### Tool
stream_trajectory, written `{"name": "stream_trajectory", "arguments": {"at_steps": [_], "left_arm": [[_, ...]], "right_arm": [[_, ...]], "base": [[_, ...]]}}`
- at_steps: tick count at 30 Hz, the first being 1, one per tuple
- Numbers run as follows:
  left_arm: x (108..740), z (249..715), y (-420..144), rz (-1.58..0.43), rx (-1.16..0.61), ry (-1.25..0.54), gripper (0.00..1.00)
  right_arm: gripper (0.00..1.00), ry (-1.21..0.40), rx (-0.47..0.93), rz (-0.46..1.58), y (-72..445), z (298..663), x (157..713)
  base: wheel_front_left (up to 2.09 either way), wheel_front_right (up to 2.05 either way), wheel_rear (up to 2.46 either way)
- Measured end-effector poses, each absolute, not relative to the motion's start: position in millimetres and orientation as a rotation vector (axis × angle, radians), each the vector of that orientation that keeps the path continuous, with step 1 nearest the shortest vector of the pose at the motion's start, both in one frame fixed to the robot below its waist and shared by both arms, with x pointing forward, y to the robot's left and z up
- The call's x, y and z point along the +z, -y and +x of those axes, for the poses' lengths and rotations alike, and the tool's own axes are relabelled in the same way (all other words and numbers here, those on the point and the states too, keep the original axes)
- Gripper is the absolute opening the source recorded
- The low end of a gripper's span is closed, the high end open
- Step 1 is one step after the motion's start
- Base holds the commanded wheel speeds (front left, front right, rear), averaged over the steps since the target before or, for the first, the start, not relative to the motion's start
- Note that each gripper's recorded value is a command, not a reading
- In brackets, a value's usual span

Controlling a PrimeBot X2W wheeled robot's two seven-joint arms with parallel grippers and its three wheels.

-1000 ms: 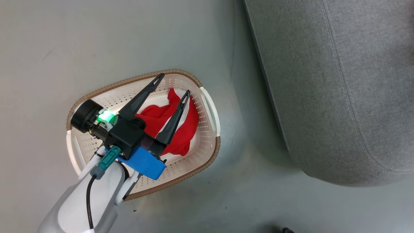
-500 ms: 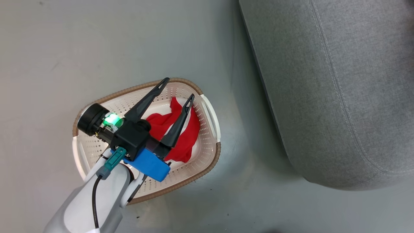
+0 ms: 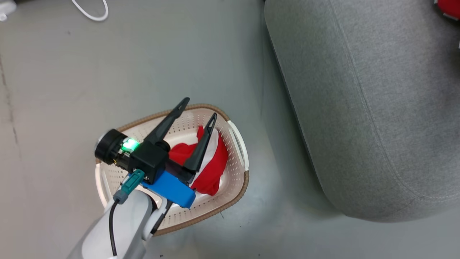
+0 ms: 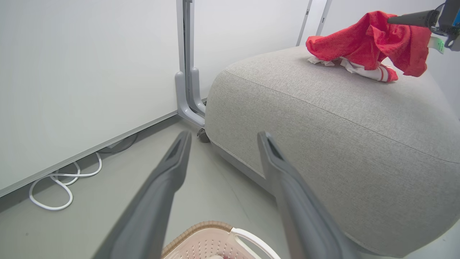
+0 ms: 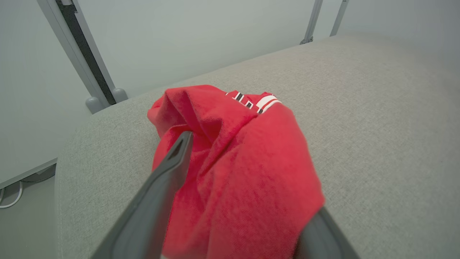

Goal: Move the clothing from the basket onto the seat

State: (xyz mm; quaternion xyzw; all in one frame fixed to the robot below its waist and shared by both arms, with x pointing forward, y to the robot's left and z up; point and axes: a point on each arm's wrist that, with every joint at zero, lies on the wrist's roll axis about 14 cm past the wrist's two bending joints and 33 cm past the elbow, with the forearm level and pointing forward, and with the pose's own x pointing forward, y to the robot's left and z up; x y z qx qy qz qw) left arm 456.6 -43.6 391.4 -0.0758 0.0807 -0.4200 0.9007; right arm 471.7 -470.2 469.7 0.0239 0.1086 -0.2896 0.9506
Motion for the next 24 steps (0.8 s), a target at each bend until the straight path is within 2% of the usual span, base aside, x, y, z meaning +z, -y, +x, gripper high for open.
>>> {"name": "stream_trajectory", "arguments": {"at_steps": [7, 12, 18, 24], "left_arm": [[418.5, 437.2, 37.0, -0.191, -0.807, -0.155, 1.00], [436.9, 422.1, 20.8, -0.202, -0.736, -0.140, 1.00], [457.4, 408.7, -4.6, -0.210, -0.634, -0.103, 1.00], [467.2, 397.4, -43.9, -0.202, -0.503, -0.077, 1.00]], "right_arm": [[1.00, -0.252, -0.562, 0.018, 461.7, 427.8, 467.8], [1.00, -0.268, -0.500, 0.005, 437.9, 403.7, 465.2], [1.00, -0.206, -0.414, -0.026, 402.9, 386.8, 478.2], [1.00, -0.090, -0.296, -0.011, 342.3, 385.9, 500.5]], "base": [[0.00, 0.00, 0.00], [0.00, 0.00, 0.00], [0.00, 0.00, 0.00], [0.00, 0.00, 0.00]]}}
